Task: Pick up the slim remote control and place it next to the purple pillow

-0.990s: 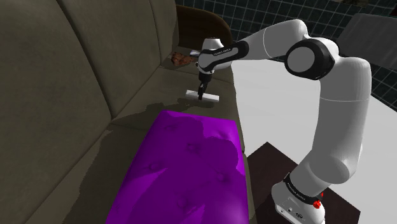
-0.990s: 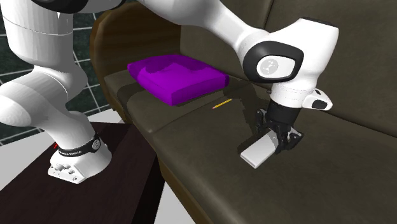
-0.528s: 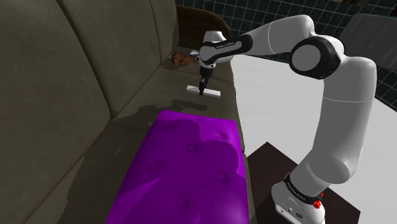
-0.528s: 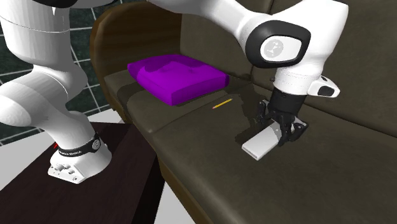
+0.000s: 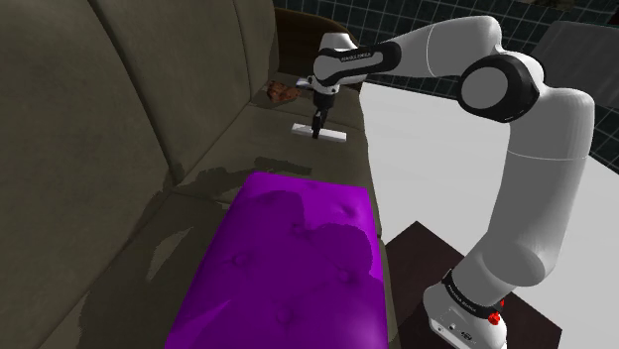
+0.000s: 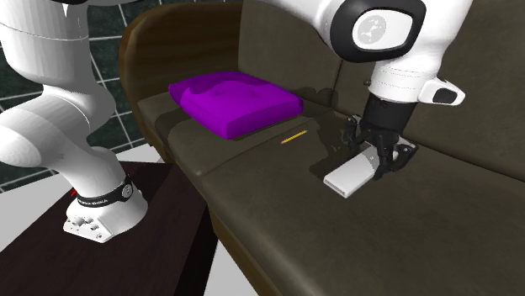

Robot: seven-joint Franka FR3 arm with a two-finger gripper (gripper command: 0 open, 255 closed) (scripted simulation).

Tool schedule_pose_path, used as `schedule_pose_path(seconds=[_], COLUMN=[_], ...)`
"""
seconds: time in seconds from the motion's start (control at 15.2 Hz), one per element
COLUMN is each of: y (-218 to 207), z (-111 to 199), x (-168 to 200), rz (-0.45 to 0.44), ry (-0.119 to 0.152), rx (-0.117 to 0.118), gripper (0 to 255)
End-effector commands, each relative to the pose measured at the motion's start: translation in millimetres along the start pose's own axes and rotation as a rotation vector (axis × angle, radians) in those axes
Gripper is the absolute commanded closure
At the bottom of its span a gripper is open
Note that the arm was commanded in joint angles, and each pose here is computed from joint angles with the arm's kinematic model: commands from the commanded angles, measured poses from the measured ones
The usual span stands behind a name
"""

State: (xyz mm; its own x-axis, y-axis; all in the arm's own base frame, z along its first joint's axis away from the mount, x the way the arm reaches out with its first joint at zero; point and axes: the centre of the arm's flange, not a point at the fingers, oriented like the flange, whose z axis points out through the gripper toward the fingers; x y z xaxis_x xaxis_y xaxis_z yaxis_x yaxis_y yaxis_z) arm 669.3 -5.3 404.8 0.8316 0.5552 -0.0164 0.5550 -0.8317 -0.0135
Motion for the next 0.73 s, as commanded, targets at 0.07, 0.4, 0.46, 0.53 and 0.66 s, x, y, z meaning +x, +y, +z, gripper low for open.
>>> schedule_pose_path(seconds=[0.07, 0.4, 0.46, 0.53, 0.66], y=[0, -1, -1, -1, -1], z=[-16, -42, -48, -53, -64], x=[-1, -1, -1, -1, -2], rz=[0.000, 0.000, 0.000, 0.000, 0.000], ry=[0.000, 0.000, 0.000, 0.000, 0.000], rx=[0.000, 0.000, 0.000, 0.000, 0.000], gripper=[255, 255, 255, 255, 255])
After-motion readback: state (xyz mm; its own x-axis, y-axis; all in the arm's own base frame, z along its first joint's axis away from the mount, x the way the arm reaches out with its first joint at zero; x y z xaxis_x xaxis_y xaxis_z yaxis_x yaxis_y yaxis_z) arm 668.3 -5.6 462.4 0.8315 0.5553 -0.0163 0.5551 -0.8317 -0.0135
